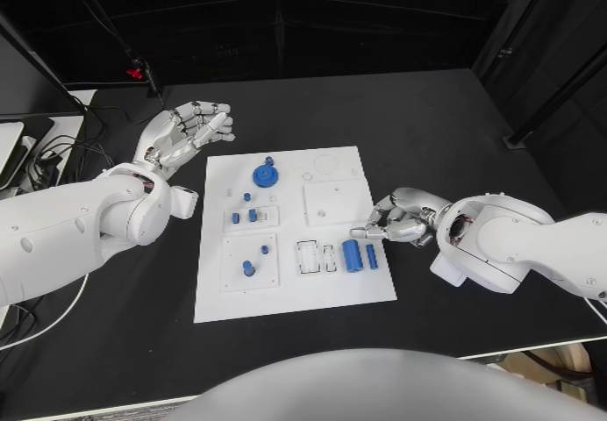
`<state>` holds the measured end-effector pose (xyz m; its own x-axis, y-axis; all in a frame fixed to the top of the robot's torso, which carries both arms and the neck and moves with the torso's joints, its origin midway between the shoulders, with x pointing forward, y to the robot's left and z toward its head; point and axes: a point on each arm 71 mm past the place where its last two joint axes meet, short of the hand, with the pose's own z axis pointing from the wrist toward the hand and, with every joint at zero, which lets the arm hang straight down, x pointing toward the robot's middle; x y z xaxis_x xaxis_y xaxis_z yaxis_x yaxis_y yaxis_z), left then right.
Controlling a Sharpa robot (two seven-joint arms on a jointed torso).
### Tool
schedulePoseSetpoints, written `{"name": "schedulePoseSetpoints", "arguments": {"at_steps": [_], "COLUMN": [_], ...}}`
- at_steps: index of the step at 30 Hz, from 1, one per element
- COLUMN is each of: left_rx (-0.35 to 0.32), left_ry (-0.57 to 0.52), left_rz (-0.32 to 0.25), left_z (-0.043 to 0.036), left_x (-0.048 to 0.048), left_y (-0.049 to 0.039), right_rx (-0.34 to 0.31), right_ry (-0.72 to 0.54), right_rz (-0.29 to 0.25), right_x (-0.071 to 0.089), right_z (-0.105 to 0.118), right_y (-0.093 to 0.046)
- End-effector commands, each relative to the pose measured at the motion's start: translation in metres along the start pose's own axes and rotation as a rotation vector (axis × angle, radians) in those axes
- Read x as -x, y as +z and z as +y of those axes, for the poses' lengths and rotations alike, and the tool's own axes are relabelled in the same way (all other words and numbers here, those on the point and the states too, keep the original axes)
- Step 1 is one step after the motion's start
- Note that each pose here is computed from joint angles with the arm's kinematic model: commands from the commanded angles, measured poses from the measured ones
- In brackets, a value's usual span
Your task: Assemble the parts on the task board
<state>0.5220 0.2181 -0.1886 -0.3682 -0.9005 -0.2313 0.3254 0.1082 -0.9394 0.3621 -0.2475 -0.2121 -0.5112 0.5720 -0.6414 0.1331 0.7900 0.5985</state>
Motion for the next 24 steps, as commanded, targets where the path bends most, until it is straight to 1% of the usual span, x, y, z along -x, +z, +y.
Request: {"name": "schedulePoseSetpoints", "arguments": {"at_steps": [1,5,13,24], "left_rx": [-0.056,-0.055,-0.053,-0.05], "left_ry": [-0.007,-0.007,-0.008,-0.008], "left_rz": [0.005,0.004,0.004,0.004], "left_z": [-0.0044,-0.0039,-0.0028,-0.0014], "left_x": [0.0002,0.0004,0.0007,0.001], "left_y": [0.0001,-0.0002,-0.0009,-0.0017], "right_rx": [-0.083,-0.092,-0.088,-0.074], "right_ry": [-0.081,-0.087,-0.087,-0.08], "right_rz": [0.03,0.034,0.033,0.058], "right_x": [-0.003,-0.005,-0.006,-0.012], "right_z": [-0.004,-0.003,0.0,0.006], "right_y": [0.0,0.0,0.0,0.002]}}
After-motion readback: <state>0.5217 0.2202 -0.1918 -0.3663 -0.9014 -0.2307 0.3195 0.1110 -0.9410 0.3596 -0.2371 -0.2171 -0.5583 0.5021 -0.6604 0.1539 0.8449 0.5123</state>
